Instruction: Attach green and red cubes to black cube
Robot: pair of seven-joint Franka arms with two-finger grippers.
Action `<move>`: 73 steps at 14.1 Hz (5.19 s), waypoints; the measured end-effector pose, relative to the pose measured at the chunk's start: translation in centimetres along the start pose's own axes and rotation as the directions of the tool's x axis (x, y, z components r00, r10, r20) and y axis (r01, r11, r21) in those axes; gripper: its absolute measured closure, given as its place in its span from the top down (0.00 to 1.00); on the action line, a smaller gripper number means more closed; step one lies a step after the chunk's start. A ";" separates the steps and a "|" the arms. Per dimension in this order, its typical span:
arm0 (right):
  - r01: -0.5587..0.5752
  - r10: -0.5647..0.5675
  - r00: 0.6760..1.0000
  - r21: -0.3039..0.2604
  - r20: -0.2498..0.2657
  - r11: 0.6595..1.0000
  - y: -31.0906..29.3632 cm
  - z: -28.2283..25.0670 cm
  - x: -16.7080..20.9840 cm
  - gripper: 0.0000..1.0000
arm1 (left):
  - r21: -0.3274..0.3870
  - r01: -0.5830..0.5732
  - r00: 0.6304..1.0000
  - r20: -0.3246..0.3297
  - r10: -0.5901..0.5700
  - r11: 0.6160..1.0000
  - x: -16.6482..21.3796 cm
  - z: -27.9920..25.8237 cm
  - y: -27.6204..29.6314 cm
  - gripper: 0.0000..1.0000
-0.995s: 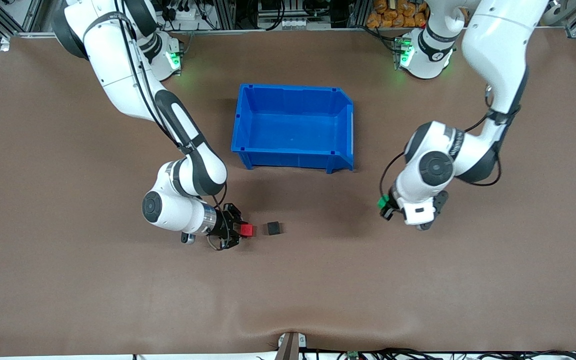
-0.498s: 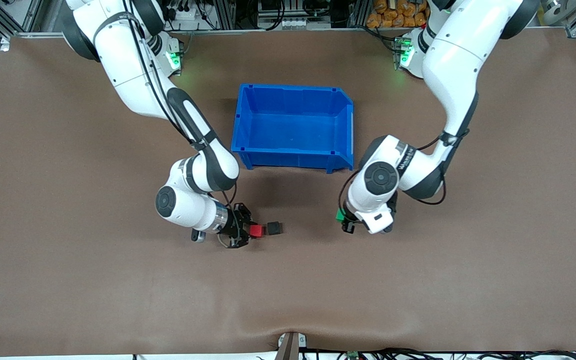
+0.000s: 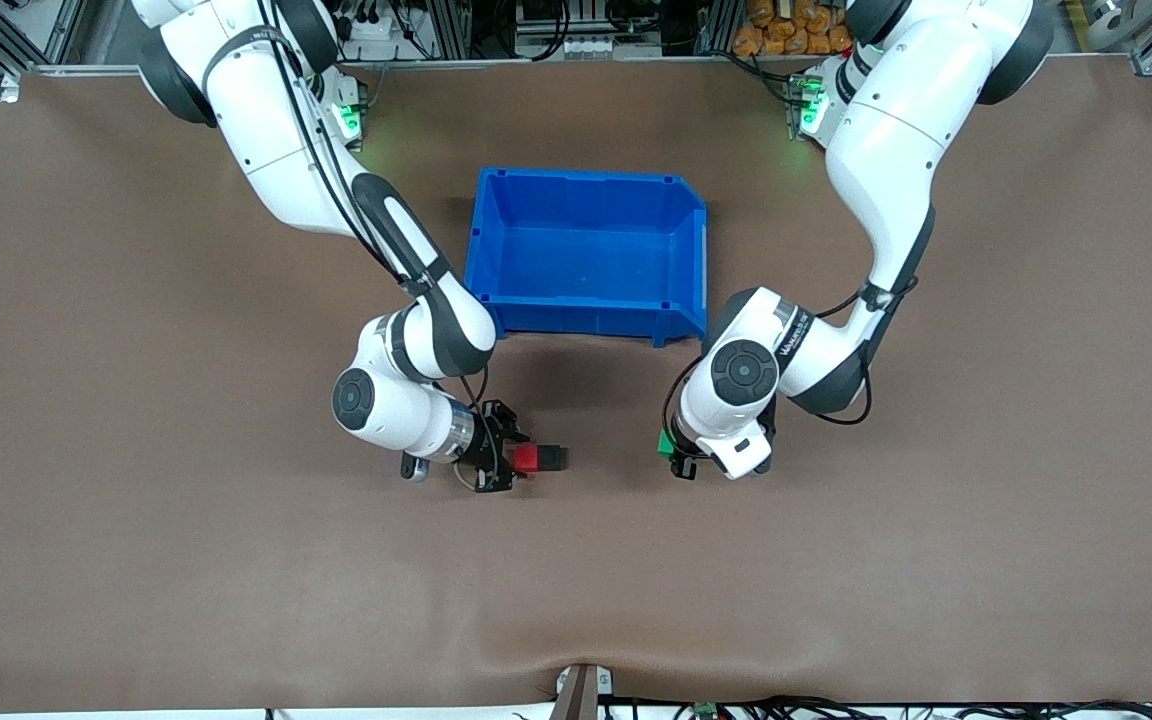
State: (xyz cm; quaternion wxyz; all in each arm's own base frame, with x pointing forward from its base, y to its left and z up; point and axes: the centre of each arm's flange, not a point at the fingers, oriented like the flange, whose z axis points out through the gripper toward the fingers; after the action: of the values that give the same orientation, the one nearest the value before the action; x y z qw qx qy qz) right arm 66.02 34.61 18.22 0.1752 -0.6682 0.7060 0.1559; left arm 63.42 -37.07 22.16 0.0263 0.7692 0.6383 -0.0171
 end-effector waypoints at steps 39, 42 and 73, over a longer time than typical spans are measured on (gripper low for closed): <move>0.889 -0.991 0.001 -0.453 0.133 -0.060 12.2 -58.3 14.5 1.00 | -0.123 0.218 0.956 0.227 -0.186 0.968 -11.5 5.3 0.2 0.40; 0.888 -0.997 -0.020 -0.457 0.074 -0.052 11.8 -60.0 14.2 1.00 | -0.145 0.209 0.956 0.237 -0.171 0.967 -11.5 5.5 0.3 0.40; 0.884 -0.997 -0.037 -0.463 0.063 -0.062 11.4 -61.5 12.7 1.00 | 0.065 -0.500 0.864 -0.037 0.503 0.864 16.5 -21.1 0.8 1.00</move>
State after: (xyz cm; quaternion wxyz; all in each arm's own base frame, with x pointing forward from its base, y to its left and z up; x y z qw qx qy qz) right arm 51.61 -3.95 66.96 -0.0050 -0.9999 -0.0015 0.0126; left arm 67.09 -19.73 42.27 -0.0076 0.9092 0.4162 -0.0064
